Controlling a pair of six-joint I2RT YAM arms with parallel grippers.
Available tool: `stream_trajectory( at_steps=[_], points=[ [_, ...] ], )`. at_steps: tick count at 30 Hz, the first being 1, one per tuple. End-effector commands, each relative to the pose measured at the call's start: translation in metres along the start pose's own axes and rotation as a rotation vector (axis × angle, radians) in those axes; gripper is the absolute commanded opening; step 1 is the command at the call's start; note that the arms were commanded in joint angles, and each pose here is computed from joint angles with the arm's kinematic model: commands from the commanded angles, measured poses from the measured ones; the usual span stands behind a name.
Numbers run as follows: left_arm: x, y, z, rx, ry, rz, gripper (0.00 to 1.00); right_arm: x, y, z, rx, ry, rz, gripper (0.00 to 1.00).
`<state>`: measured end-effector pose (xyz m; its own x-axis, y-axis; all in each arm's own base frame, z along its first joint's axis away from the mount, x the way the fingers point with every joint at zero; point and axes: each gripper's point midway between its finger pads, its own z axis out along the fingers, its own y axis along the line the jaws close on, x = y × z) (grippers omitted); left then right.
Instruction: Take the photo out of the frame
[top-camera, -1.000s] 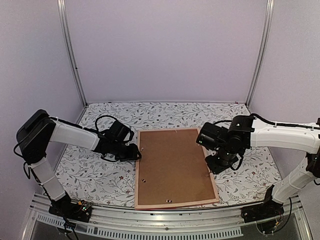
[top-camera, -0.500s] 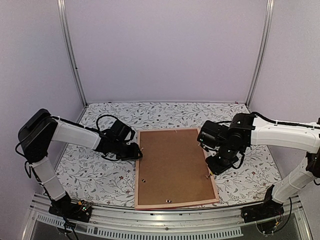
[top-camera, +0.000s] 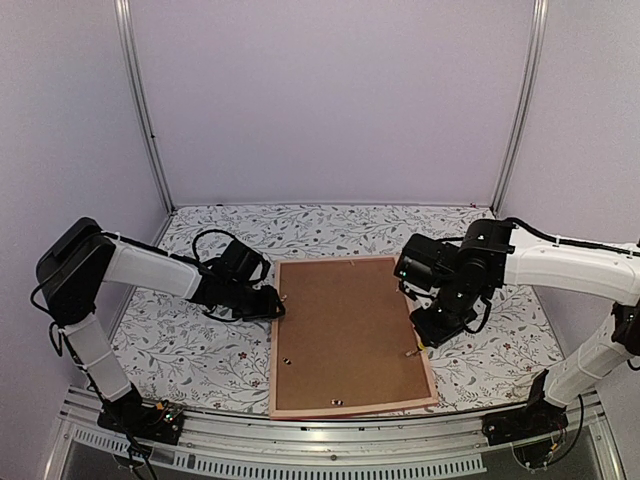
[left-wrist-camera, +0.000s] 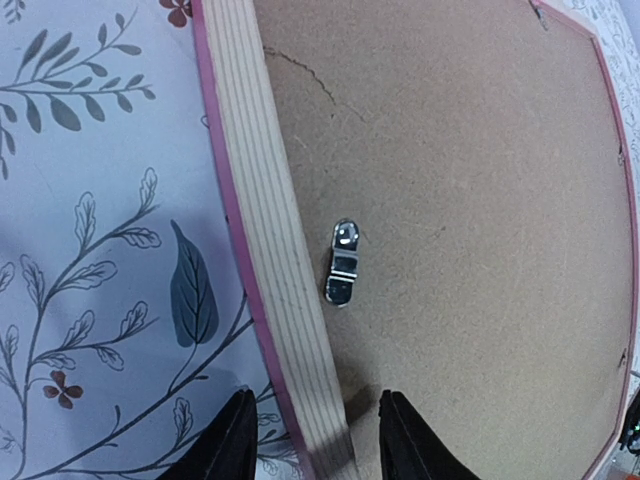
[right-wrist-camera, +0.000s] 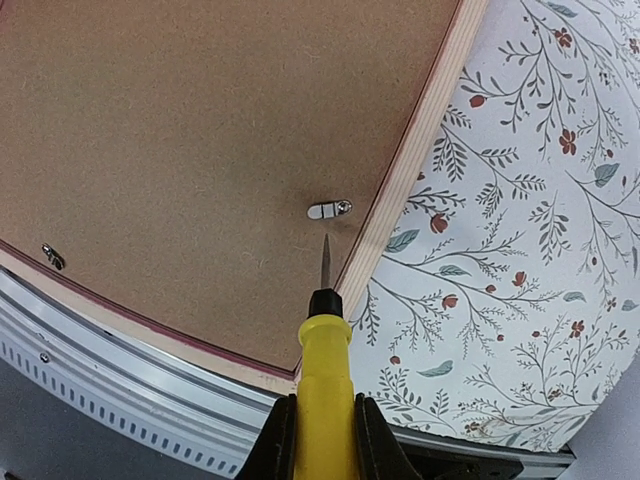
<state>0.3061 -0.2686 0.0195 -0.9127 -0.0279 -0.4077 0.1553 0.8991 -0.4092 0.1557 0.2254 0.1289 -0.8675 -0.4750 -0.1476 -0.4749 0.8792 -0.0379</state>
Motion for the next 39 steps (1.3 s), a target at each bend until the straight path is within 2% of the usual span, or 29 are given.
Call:
stream_trajectory(
  at_steps=[1,15,24,39],
  points=[
    [0.003,-0.001,0.000,0.002,0.011,0.004,0.44,-0.021,-0.008,-0.026,0.028,-0.103,0.056,0.00],
    [-0.002,-0.001,-0.003,-0.009,0.005,0.024,0.44,-0.074,-0.032,-0.010,0.106,-0.314,0.260,0.00],
    [-0.001,0.000,-0.007,-0.013,0.000,0.026,0.44,-0.090,-0.043,0.008,0.127,-0.370,0.355,0.00],
    [-0.001,-0.003,-0.009,-0.004,0.008,0.032,0.40,-0.103,-0.054,0.031,0.192,-0.398,0.385,0.00]
  ],
)
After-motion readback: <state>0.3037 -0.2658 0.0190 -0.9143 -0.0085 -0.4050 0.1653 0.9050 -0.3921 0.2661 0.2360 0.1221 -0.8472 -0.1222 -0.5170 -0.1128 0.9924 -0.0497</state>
